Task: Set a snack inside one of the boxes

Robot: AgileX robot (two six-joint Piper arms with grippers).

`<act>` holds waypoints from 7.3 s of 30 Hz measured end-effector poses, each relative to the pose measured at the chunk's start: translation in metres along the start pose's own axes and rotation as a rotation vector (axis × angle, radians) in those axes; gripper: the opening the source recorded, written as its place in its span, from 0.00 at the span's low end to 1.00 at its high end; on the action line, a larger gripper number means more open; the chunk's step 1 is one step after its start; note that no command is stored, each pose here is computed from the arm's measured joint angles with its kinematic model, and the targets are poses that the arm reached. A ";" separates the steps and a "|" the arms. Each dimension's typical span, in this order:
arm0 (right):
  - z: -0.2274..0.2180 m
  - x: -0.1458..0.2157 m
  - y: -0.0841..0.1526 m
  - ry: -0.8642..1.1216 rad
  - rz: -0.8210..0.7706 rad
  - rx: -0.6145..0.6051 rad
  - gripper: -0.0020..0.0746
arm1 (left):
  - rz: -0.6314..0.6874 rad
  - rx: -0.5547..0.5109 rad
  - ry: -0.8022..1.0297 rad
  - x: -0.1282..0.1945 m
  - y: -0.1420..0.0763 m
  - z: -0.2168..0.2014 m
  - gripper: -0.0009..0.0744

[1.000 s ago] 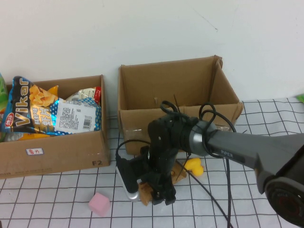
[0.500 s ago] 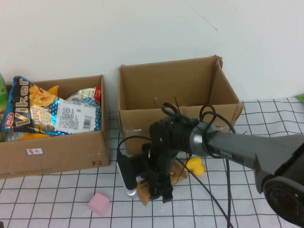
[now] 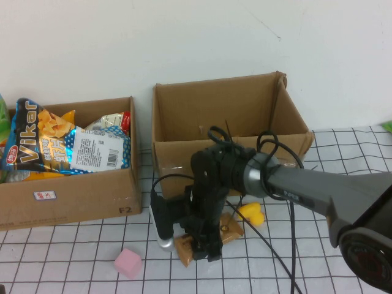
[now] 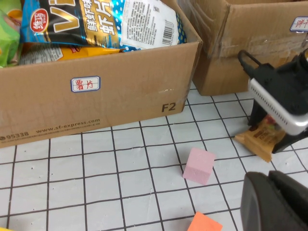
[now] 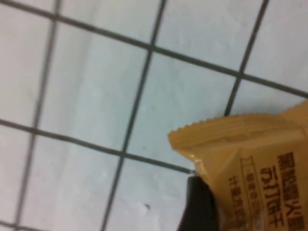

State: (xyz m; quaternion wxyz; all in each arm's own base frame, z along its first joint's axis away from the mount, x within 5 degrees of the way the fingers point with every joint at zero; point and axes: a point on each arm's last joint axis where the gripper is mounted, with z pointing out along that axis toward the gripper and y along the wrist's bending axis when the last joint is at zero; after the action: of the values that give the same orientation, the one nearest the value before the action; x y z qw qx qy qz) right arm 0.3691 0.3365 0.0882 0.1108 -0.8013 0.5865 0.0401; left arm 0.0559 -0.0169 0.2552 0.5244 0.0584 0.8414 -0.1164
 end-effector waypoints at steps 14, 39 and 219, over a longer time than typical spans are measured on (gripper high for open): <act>-0.082 -0.039 -0.014 -0.188 0.117 -0.110 0.64 | 0.002 0.000 0.000 0.000 0.000 0.000 0.01; -0.219 0.017 -0.101 -0.489 0.557 0.621 0.64 | 0.008 0.000 0.000 0.000 0.000 0.000 0.01; -0.175 0.202 0.388 -0.523 1.433 1.202 0.03 | -0.025 0.012 0.032 0.003 -0.001 0.000 0.01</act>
State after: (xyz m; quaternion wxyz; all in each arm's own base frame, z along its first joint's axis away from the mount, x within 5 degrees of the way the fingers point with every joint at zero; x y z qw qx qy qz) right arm 0.0517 -0.0023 0.1684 0.5779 -0.0294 0.8150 -0.0315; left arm 0.0543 -0.0180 0.2528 0.5090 0.0528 0.8497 -0.1270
